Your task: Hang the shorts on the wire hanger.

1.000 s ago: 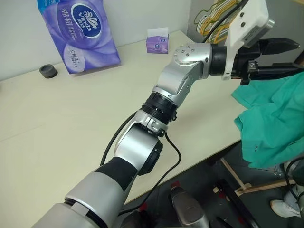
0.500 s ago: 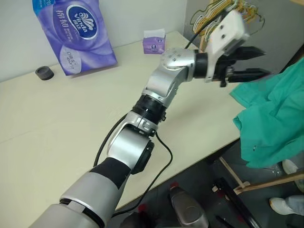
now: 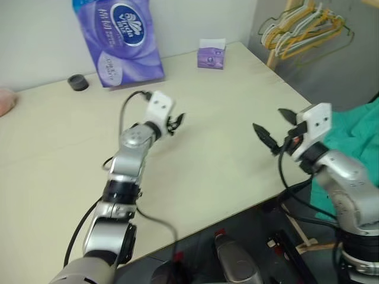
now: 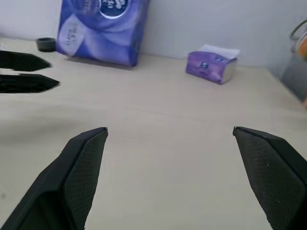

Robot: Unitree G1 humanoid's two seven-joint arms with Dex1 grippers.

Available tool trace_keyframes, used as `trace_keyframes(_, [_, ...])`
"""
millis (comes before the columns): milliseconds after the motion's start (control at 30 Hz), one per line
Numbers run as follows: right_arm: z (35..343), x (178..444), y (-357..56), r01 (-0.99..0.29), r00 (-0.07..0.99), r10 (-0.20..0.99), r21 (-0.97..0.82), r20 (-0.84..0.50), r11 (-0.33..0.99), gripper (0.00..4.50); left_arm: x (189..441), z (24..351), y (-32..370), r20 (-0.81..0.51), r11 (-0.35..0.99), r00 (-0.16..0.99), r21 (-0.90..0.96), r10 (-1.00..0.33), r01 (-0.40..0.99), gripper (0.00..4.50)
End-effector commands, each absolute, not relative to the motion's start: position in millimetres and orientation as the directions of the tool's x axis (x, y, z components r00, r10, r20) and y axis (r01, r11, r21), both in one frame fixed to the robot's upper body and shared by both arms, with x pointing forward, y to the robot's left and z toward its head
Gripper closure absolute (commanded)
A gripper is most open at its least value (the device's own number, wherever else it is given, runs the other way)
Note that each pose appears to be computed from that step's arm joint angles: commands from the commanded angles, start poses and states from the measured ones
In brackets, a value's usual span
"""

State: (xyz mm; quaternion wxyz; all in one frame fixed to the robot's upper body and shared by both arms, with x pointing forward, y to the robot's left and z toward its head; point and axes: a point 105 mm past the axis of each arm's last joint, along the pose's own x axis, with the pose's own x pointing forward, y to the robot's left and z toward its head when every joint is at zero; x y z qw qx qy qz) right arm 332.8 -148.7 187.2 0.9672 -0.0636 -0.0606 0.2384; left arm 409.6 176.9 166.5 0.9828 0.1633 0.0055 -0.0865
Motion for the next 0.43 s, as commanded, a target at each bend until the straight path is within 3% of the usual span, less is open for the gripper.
trace_keyframes(33, [169.6,348.1,-131.8,-0.446,0.878,0.464,-0.150,0.117,0.882,0.04,388.2,158.6,213.7,0.005,0.964,0.999,0.263,0.040,-0.040,1.76])
trace_keyframes(200, [158.8,364.8,-107.6,-0.491,0.854,0.502,-0.111,0.138,0.864,0.04,367.3,124.3,237.5,-0.079,0.970,0.983,0.193,0.165,-0.147,1.76])
trace_keyframes(433, [155.7,368.7,-96.4,-0.547,0.819,0.558,-0.108,0.138,0.830,0.04,369.6,137.0,242.7,-0.024,0.969,0.989,0.202,0.148,-0.141,1.76])
